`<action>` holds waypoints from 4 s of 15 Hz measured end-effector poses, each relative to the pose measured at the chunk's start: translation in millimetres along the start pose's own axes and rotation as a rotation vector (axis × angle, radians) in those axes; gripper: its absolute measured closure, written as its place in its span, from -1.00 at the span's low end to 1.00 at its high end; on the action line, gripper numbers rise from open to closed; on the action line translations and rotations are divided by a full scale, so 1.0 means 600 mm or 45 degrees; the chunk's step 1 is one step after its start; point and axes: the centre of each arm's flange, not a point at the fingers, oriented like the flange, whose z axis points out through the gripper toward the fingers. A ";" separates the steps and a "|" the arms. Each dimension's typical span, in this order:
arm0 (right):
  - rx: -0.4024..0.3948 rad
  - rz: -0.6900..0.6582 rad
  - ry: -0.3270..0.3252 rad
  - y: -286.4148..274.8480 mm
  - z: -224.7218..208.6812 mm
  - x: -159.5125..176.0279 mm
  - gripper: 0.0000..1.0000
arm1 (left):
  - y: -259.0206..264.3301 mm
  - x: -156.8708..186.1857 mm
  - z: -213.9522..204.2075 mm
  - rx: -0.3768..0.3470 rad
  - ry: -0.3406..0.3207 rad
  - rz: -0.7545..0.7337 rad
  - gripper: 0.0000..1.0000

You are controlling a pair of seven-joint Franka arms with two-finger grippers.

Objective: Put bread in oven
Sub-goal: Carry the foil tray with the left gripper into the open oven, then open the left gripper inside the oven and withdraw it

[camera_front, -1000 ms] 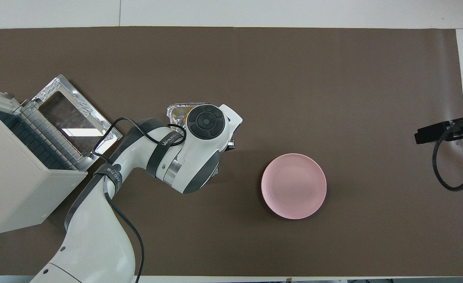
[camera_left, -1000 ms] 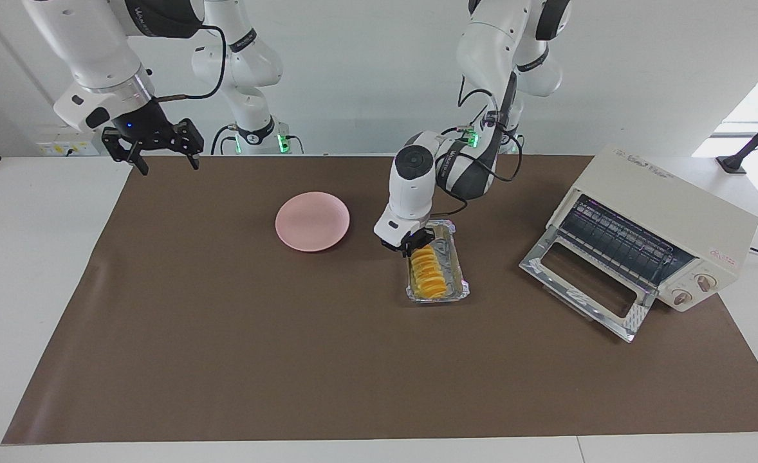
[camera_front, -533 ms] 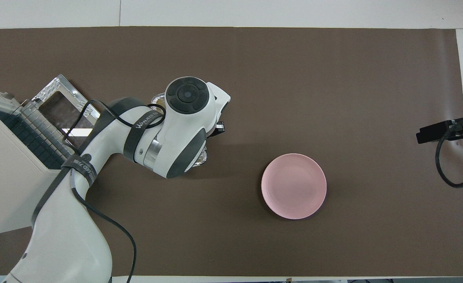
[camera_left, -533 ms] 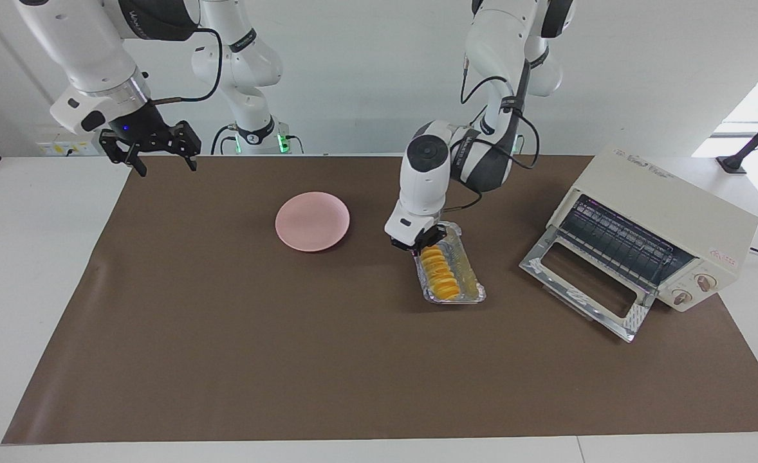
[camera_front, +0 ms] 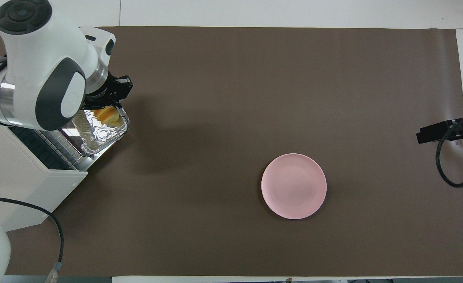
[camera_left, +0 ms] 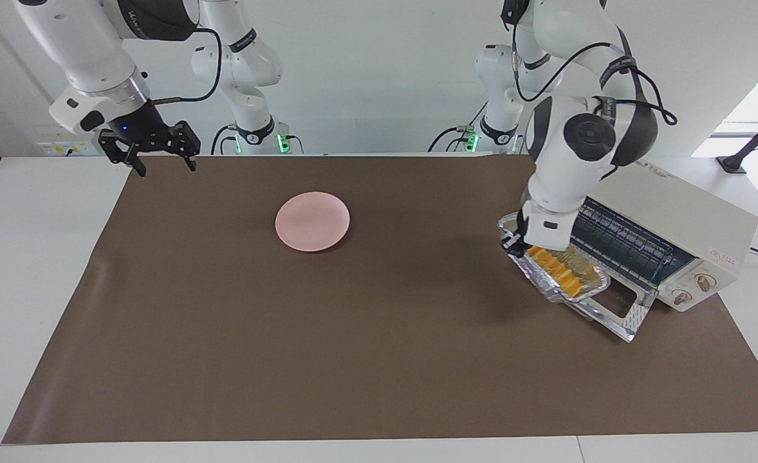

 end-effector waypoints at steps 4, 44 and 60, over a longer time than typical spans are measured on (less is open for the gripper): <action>0.000 0.000 -0.001 0.000 0.000 0.000 -1.00 | -0.082 0.065 0.011 0.030 0.005 -0.244 0.96; 0.000 0.000 -0.001 0.000 0.000 0.000 -1.00 | -0.240 0.100 0.108 0.188 0.035 -0.280 -0.99; 0.000 0.000 -0.001 0.000 0.000 0.000 -1.00 | -0.281 -0.041 -0.198 -0.045 -0.032 0.373 -1.00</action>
